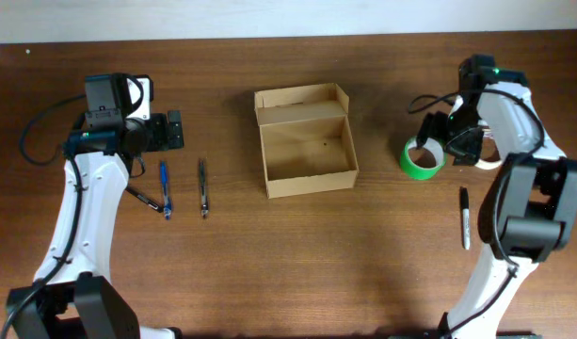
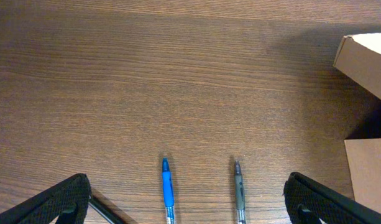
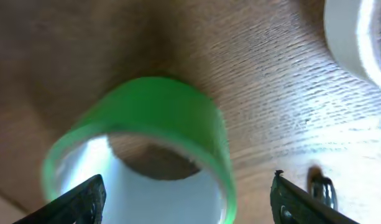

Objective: Pack container
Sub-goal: 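Reach the right gripper to the green tape roll and grasp it, then carry the green tape into the box and release it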

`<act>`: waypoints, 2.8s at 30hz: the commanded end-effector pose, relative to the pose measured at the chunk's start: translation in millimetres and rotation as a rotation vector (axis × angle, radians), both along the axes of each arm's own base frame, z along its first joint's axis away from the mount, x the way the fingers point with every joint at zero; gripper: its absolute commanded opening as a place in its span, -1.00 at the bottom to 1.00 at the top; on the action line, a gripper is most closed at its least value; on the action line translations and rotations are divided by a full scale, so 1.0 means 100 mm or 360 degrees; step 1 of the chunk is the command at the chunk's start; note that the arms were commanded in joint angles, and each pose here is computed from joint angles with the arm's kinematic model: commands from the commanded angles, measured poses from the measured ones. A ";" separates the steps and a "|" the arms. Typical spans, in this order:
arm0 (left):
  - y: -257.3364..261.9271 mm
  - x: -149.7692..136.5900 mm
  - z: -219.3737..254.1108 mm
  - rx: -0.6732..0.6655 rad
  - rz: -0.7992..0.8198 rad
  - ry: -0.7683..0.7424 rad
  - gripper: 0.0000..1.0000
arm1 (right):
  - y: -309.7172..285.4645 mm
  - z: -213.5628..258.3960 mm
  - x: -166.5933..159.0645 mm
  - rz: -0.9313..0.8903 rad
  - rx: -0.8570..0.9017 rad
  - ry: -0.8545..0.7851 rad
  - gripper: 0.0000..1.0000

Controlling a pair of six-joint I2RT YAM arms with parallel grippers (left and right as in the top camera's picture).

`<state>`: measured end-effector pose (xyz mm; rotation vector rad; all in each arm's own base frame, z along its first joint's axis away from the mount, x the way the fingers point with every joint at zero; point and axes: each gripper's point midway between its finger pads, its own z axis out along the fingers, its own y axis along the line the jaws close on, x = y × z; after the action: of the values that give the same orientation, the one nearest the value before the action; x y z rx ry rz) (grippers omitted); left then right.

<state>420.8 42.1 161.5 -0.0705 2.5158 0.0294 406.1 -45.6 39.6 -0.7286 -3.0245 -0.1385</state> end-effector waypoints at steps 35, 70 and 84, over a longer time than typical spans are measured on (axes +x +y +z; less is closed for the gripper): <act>0.00 0.04 0.05 0.0004 -0.0024 -0.0019 0.99 | 1.76 2.80 -0.05 0.0988 -0.0038 -0.1090 -0.92; 0.00 0.04 0.05 0.0004 -0.0024 -0.0019 0.99 | 2.95 0.06 0.30 0.1395 -0.0133 -0.0334 -0.92; 0.00 0.04 0.05 0.0004 -0.0024 -0.0019 0.99 | 2.94 1.35 0.34 0.1366 -0.0124 -0.0623 -0.26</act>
<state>420.9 42.1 161.6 -0.0710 2.5154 0.0293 426.2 243.4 82.0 0.6729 -3.1925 -0.0345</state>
